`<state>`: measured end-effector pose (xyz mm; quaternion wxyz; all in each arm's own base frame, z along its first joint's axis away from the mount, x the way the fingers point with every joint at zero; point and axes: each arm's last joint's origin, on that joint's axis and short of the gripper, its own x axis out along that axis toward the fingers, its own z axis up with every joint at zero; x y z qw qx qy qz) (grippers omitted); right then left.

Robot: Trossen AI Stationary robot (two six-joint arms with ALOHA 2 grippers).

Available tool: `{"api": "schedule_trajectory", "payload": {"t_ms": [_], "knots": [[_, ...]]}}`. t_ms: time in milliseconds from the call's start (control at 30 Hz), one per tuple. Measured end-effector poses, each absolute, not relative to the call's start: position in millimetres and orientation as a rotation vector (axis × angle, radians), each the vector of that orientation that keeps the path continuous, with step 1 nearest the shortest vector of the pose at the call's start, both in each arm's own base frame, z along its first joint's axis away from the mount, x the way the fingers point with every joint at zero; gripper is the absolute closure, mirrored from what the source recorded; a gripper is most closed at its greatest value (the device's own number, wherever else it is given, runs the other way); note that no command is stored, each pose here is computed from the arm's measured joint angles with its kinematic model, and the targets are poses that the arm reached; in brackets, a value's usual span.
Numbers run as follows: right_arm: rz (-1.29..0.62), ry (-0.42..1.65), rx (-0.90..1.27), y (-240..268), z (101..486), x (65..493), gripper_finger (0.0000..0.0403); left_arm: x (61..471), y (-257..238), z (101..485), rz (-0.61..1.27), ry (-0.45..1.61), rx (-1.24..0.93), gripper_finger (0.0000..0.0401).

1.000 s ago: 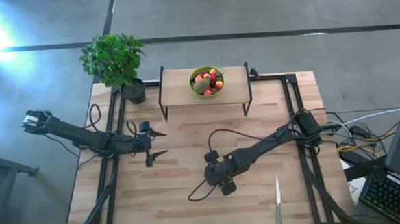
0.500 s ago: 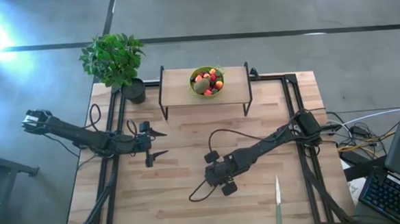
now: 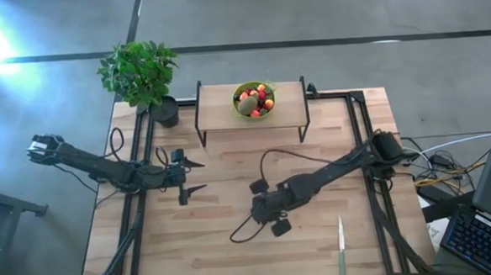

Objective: Pick & Place Fruit
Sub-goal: Put the red raspberry into the green strainer bowl on the shelf

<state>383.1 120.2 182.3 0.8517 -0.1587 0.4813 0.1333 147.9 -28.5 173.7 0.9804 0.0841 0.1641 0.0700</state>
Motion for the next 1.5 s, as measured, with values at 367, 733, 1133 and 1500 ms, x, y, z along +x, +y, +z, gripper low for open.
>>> {"api": "schedule_trajectory", "payload": {"t_ms": [367, 733, 1133, 1500], "knots": [[0.079, 0.779, -0.306, 52, 292, 350, 0.0312, 147, -28, 172, 0.141, 0.344, 0.174, 0.0073], [-0.285, 0.547, -0.194, -55, 358, 313, 0.0307, 147, -28, 172, 0.141, 0.345, 0.175, 0.0073], [-0.471, 0.563, -0.007, -146, 334, 311, 0.0307, 147, -28, 172, 0.141, 0.346, 0.175, 0.0073], [-0.508, 0.612, 0.038, -165, 314, 317, 0.0295, 147, -28, 172, 0.141, 0.347, 0.175, 0.0073]]}}
